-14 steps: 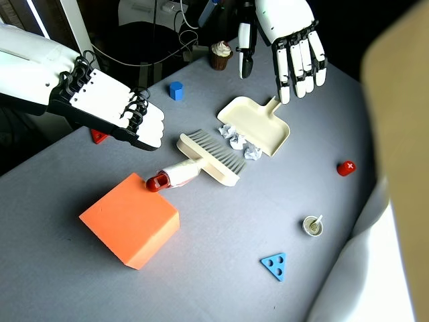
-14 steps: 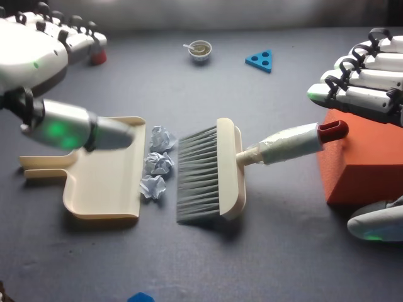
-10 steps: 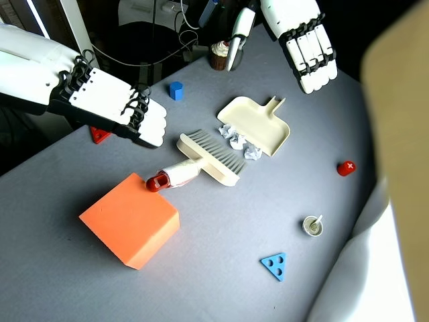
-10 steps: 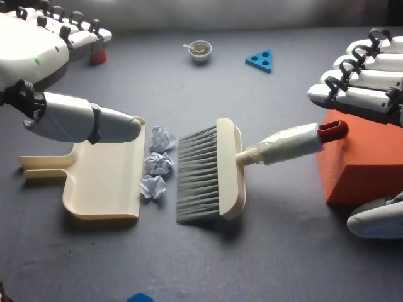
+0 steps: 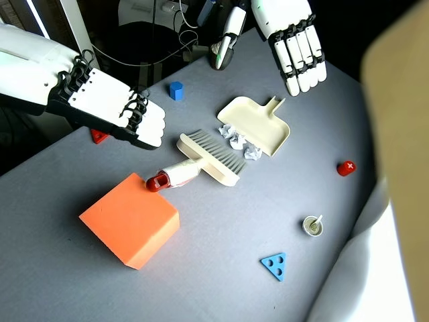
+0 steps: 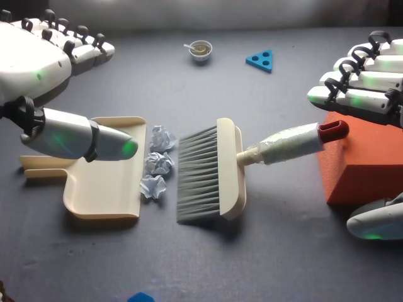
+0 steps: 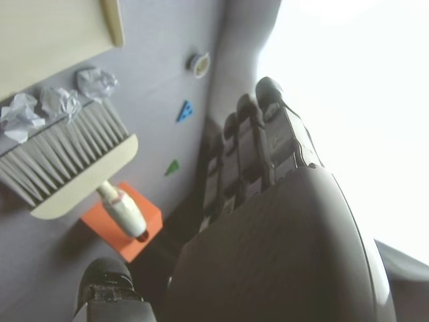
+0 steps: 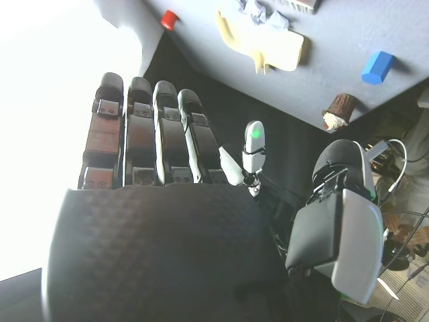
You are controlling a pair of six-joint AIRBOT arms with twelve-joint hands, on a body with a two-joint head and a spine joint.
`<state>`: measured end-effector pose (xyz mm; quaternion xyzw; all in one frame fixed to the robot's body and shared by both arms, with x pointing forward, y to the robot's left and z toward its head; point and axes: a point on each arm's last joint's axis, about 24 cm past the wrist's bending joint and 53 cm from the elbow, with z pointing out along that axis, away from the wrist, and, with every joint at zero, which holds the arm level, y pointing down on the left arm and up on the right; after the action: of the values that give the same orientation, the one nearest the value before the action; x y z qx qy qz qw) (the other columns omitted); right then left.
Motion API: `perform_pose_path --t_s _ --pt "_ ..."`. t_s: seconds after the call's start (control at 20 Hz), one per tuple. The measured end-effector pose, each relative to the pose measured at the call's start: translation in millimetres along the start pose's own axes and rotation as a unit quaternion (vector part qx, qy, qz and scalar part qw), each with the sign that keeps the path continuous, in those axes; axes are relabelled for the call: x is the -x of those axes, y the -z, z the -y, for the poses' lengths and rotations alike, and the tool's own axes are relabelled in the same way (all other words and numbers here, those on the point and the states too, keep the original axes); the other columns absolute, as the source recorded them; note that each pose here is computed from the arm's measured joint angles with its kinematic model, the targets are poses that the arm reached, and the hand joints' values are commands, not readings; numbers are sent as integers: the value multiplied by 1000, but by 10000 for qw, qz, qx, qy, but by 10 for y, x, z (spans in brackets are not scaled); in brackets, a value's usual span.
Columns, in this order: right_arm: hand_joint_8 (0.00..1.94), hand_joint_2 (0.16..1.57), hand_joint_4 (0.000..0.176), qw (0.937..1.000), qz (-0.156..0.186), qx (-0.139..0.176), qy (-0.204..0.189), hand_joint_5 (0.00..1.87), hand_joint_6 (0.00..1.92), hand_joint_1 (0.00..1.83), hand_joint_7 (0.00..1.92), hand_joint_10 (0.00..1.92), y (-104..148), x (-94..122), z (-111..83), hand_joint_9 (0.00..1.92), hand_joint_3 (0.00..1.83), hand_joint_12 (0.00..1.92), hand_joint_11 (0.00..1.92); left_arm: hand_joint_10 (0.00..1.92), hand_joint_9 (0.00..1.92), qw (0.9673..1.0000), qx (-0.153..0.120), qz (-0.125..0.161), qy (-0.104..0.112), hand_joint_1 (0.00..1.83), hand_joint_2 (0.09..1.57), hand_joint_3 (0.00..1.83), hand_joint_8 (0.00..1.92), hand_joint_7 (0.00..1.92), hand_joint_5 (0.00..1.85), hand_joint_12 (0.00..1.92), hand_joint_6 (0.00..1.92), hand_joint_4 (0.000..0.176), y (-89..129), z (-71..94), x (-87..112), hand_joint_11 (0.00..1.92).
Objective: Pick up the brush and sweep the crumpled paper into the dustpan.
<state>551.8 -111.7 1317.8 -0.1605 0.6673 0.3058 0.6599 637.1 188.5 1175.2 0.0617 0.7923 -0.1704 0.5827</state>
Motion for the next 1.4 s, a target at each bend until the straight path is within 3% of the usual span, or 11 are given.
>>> perform_pose_path --t_s 0.15,0.35,0.65,0.8,1.0,1.2,1.4 --pt "8 930 0 10000 -2 -1 0 125 8 0 161 5 0 -1 0 168 8 30 163 0 129 9995 -192 -137 -218 152 895 5 0 110 60 137 0 0 -59 27 -30 120" --pt "1 945 0 10000 2 -1 2 126 2 0 159 1 0 1 0 161 9 23 160 5 134 9993 -178 -231 -250 420 951 17 3 106 47 136 0 0 -102 -41 -73 130" --pt "6 955 0 10000 -2 7 1 141 5 0 178 7 -1 -2 -7 180 9 28 187 5 174 9997 -1 -246 -73 596 1018 7 3 134 92 154 8 0 -110 -248 -207 158" --pt "12 960 0 10000 -2 1 0 163 9 0 205 10 1 -2 -2 201 7 32 207 2 169 9992 287 -231 171 600 1084 8 3 155 177 161 9 0 -61 -457 -365 158" --pt "6 972 0 10000 -5 6 -2 164 7 0 202 6 0 -3 -6 199 9 26 202 1 178 9972 691 -45 291 696 1132 4 3 201 330 182 13 10 4 -676 -414 154" --pt "5 979 0 10000 -3 5 -2 161 4 0 203 5 0 -3 -6 200 8 24 204 1 175 9967 699 -91 400 735 1130 3 1 187 353 196 5 2 -7 -671 -582 148" --pt "0 977 0 10000 -3 3 0 126 0 0 169 0 0 -2 -4 176 2 14 188 4 204 9951 835 -108 517 761 1120 3 2 213 394 254 1 0 25 -777 -758 149"
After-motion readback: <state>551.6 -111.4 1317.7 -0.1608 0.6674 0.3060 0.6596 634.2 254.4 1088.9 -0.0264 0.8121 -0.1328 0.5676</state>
